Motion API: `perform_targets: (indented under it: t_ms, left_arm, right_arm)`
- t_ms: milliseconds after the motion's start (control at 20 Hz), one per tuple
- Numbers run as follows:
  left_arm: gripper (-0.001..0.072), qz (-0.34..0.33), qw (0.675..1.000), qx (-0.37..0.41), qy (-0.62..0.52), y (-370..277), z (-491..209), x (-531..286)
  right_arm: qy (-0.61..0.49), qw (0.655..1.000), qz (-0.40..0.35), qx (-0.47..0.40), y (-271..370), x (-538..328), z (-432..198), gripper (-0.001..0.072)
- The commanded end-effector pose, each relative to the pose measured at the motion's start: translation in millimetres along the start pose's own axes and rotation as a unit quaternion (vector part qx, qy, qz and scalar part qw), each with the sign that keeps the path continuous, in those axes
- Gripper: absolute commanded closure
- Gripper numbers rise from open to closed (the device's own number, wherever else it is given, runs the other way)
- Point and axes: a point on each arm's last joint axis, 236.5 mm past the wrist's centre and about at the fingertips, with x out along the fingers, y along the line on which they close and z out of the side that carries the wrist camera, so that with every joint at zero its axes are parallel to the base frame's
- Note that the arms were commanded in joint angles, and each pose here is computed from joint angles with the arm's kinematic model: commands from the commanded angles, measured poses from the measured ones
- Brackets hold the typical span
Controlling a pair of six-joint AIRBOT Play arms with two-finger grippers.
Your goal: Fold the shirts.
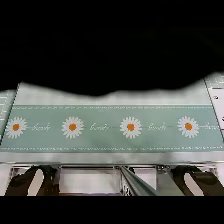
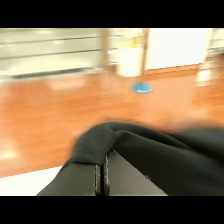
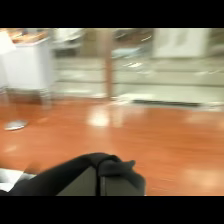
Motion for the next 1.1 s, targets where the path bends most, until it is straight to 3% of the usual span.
perform_targets:
  t_ms: [0,250,400,500,650,800,950,1000,1050]
  left_arm:
    - [0.0682,0.104,0.994,0.015,0.030,39.3,-29.3,-53.4]
    - [0.0682,0.089,0.975,-0.036,0.201,48.5,-153.6,-28.2]
    - [0.0682,0.086,0.943,-0.070,0.314,50.1,-247.4,0.3]
    - [0.0681,0.049,0.921,-0.113,0.368,31.0,-310.5,23.5]
    - [0.0681,-0.016,0.892,-0.209,0.400,-8.3,-398.0,61.1]
    - [0.0681,-0.001,0.864,-0.281,0.417,-12.5,-476.5,88.7]
    - [0.0674,-0.009,0.847,-0.297,0.440,-15.6,-510.4,112.8]
    - [0.0579,-0.001,0.838,-0.307,0.451,-13.2,-518.5,121.7]
    - [0.0358,0.002,0.829,-0.311,0.465,-12.2,-524.2,129.0]
  right_arm:
    - [0.031,0.993,-0.114,-0.001,-41.0,-47.0,-21.1,0.0691]
    - [0.185,0.975,-0.120,0.033,-66.2,10.0,-117.5,0.0691]
    - [0.271,0.951,-0.141,0.059,-94.4,52.3,-198.9,0.0691]
    - [0.312,0.933,-0.156,0.083,-114.4,84.4,-257.9,0.0693]
    - [0.361,0.912,-0.165,0.103,-140.6,142.0,-325.8,0.0692]
    - [0.399,0.892,-0.167,0.128,-166.5,209.5,-387.3,0.0690]
    - [0.445,0.856,-0.160,0.208,-181.7,256.9,-445.9,0.0689]
    - [0.453,0.843,-0.148,0.251,-180.2,270.3,-458.3,0.0677]
    - [0.456,0.828,-0.132,0.299,-176.1,281.8,-464.8,0.0453]
